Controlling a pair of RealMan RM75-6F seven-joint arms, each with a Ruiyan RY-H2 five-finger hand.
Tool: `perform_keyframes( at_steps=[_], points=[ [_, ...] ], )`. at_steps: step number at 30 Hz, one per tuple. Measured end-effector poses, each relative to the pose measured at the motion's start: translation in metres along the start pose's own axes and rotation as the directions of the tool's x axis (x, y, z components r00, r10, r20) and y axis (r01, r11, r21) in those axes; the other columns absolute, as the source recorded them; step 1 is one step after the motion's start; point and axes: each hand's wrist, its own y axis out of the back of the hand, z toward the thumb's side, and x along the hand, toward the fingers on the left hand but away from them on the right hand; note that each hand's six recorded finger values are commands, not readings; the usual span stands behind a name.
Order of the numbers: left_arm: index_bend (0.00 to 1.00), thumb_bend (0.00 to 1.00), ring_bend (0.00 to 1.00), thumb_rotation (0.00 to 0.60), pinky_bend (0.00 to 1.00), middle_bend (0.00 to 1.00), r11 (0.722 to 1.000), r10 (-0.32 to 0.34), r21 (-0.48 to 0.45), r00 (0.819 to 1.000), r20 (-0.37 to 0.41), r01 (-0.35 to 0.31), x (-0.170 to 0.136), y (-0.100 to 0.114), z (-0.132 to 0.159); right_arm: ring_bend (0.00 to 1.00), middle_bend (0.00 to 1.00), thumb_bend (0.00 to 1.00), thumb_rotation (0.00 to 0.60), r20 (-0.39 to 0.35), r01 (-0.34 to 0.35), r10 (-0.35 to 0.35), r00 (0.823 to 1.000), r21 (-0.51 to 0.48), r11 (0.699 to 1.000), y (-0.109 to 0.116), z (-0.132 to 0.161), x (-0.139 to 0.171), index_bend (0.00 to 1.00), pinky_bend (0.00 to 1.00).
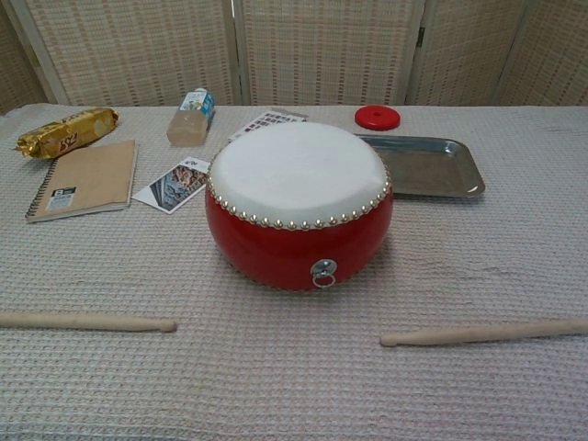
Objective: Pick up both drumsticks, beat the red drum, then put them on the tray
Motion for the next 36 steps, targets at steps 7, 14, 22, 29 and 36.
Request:
perform_keyframes(
  at_steps=[7,14,22,29,36],
  points=[
    [0.20,0.25,0.19,0.600,0.14,0.22,0.999,-0.019,-0.036,0.999,0.049,0.020,0.005,-0.007,0.010,0.13,0.20,0.12,0.600,-0.076,-0.006,0.006,0.997,0.001,1.000,-0.001,0.020,-0.016,0.18,0.33],
    [0.34,0.30,0.26,0.600,0.18,0.33,0.989,-0.104,-0.080,0.973,0.205,0.122,0.027,-0.030,0.055,0.13,0.20,0.12,0.600,-0.030,0.089,-0.088,0.996,0.040,0.995,0.030,0.008,-0.016,0.18,0.33],
    [0.43,0.32,0.26,0.600,0.17,0.33,0.957,-0.193,-0.136,0.910,0.366,0.257,0.037,-0.065,0.125,0.13,0.20,0.12,0.600,0.054,0.116,-0.120,0.991,0.057,0.992,0.043,-0.016,-0.012,0.18,0.33],
    [0.45,0.34,0.20,0.600,0.14,0.31,0.933,-0.264,-0.126,0.880,0.395,0.336,0.039,-0.093,0.165,0.13,0.20,0.12,0.600,0.073,0.119,-0.123,0.990,0.056,0.991,0.045,-0.025,-0.009,0.18,0.33],
    [0.47,0.34,0.16,0.600,0.11,0.29,0.933,-0.293,-0.085,0.878,0.378,0.349,0.038,-0.110,0.181,0.13,0.20,0.12,0.600,0.089,0.116,-0.120,0.989,0.048,0.992,0.043,-0.030,-0.006,0.18,0.33]
  ],
)
